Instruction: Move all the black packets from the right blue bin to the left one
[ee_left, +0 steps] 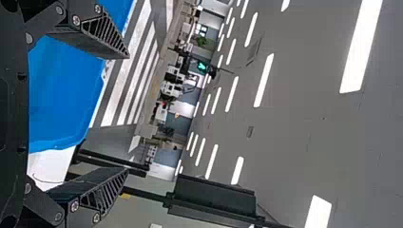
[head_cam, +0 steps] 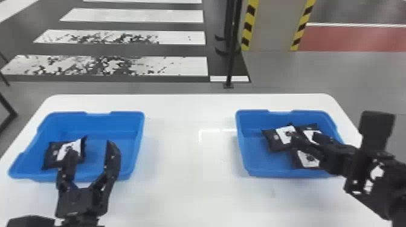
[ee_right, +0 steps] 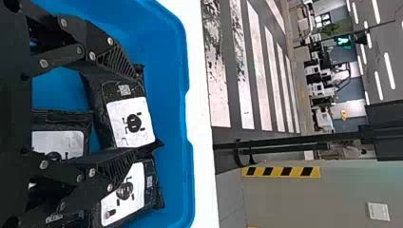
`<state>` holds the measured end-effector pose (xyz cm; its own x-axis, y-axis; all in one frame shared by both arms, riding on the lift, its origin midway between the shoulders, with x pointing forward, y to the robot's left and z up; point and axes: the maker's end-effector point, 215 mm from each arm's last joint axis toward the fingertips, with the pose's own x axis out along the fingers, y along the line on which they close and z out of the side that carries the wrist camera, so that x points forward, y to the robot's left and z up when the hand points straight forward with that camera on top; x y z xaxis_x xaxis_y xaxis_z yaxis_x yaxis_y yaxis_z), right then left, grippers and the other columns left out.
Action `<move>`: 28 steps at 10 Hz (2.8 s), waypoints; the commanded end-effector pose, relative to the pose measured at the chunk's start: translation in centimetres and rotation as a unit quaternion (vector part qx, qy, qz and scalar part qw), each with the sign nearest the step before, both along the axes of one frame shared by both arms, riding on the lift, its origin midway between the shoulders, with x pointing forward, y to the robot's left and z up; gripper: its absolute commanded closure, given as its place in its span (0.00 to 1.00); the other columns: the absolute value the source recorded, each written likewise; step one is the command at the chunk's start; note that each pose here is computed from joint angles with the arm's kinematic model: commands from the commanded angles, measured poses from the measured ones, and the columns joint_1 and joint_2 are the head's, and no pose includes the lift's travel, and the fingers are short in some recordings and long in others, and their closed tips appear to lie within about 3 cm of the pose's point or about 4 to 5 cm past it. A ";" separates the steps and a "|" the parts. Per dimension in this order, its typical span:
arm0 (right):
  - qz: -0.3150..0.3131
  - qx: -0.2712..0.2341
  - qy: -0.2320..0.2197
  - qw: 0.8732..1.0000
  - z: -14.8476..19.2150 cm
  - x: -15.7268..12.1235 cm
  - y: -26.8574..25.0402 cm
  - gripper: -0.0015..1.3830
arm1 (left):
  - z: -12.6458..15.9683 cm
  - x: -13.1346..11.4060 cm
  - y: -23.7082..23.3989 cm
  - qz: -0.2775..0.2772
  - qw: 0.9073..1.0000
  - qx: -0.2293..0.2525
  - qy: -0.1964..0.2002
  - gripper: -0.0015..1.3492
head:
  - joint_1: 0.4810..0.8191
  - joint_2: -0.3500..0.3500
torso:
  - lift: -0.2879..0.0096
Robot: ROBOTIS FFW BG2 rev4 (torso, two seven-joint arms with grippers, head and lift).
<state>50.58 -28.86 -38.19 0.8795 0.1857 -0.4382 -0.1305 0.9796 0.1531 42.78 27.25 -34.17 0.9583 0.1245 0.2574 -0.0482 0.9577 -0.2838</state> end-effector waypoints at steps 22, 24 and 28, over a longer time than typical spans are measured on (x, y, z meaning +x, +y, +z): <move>0.084 0.101 0.034 0.991 -4.8 7.4 5.5 0.91 | -0.7 -0.2 0.3 0.000 1.000 0.003 0.011 0.16 | 0.63 0.55 | 0.40; 0.089 0.124 0.005 0.988 -2.7 7.2 6.2 0.91 | 1.2 -0.8 0.6 0.008 1.000 -0.002 -0.023 0.16 | 0.63 0.57 | 0.40; 0.111 0.186 -0.032 0.976 0.7 5.9 8.3 0.91 | 2.6 -1.1 -0.4 0.002 0.998 -0.029 -0.050 0.16 | 0.63 0.58 | 0.40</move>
<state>56.78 -21.21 -38.19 0.8264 0.4927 -0.2727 -0.3414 0.8235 0.4530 41.78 27.28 -31.96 0.9316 0.1482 0.3318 -0.0334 0.9441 -0.3279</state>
